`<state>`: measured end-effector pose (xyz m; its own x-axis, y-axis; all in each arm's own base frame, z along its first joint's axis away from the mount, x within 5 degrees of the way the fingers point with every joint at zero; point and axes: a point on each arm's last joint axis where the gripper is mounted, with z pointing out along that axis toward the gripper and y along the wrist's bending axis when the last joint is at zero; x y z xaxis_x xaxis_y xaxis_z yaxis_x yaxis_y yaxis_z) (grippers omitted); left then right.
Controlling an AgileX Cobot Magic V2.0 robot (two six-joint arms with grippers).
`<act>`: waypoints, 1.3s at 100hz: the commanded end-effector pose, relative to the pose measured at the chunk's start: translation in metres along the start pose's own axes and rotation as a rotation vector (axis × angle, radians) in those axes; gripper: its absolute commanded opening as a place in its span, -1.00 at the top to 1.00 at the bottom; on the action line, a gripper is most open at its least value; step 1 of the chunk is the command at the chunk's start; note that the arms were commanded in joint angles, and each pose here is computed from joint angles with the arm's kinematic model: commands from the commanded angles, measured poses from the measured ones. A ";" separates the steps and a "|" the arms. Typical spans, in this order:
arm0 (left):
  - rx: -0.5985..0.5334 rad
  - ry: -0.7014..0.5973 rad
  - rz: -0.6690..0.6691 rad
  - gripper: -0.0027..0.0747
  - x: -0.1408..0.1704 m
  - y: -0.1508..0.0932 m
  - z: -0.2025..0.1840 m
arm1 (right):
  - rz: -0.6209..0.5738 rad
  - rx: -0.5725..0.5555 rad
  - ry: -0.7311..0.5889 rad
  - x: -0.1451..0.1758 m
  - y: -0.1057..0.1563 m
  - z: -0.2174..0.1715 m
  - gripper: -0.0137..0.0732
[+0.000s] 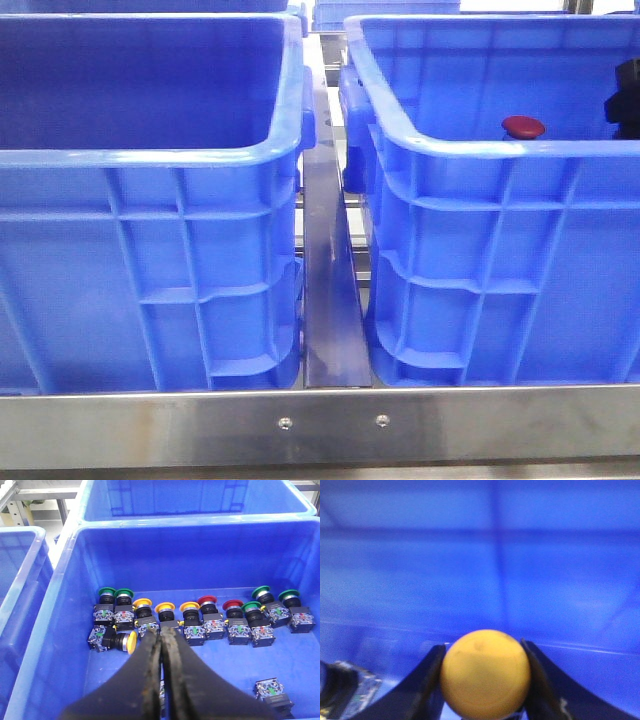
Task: Pick red and yellow buttons and place in box
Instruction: 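Carry the yellow button into the crate beside the red one and release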
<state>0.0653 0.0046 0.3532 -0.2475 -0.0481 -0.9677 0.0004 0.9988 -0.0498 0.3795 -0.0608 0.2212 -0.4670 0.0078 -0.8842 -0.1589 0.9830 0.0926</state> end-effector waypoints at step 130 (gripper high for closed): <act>0.024 -0.089 -0.005 0.98 -0.013 -0.002 -0.003 | 0.024 0.042 -0.172 -0.042 0.010 -0.045 -0.65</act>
<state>0.0653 0.0046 0.3532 -0.2475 -0.0481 -0.9677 0.0004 0.9988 -0.0498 0.3712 -0.0594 0.2367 -0.4332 -0.0252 -0.9010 -0.1649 0.9850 0.0517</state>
